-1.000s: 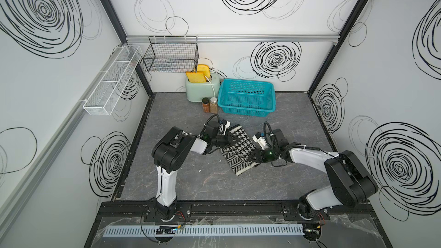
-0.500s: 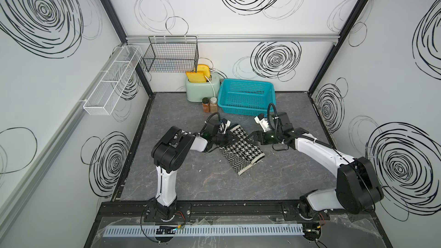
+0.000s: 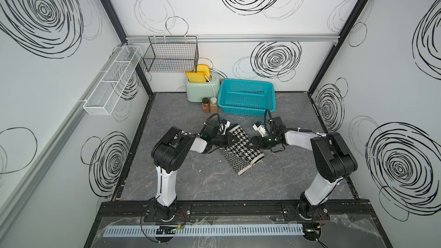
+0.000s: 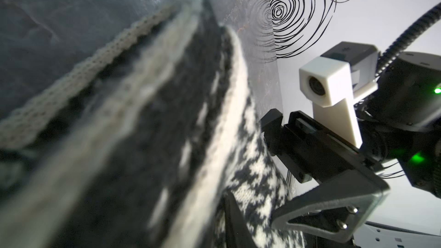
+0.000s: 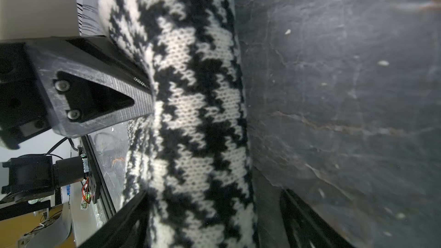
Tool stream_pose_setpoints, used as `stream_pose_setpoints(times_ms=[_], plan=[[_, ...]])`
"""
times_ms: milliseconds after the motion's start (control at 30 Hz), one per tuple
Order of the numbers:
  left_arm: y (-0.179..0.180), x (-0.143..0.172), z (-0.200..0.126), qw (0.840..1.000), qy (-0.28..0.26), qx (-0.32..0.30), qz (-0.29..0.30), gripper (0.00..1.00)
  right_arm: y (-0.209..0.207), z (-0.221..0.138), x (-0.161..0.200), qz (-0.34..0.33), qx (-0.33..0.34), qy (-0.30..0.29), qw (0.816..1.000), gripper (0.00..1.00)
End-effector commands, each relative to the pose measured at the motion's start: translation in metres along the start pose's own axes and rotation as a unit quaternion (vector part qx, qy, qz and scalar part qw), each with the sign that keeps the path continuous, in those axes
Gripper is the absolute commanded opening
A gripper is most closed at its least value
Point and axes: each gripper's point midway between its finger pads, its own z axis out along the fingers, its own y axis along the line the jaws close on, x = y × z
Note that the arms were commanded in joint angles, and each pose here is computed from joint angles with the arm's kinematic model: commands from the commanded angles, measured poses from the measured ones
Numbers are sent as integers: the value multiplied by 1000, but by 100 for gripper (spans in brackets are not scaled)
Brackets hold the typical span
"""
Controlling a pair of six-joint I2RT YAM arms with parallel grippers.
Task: Roll up the scarf and place it into the basket
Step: Roll the scarf at the center of the board.
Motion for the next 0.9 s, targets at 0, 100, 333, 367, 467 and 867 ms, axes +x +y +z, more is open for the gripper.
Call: stream_pose_setpoints(times_ms=[0, 100, 333, 367, 467, 867], plan=[[22, 12, -5, 999, 4, -33, -29, 15, 6, 8, 12, 0, -33, 7, 999, 87], [21, 13, -6, 999, -1, -25, -28, 16, 11, 14, 20, 8, -47, 12, 999, 85], [21, 16, -9, 999, -7, -19, -38, 16, 12, 29, 30, 22, -50, 29, 998, 74], [20, 16, -9, 999, -8, -18, -38, 16, 11, 30, 31, 26, -51, 31, 998, 71], [18, 16, -11, 999, -10, -15, -36, 16, 8, 33, 32, 34, -44, 34, 998, 56], [-13, -1, -36, 999, -37, 13, -17, 26, 18, 18, 17, 3, 21, 27, 999, 0]])
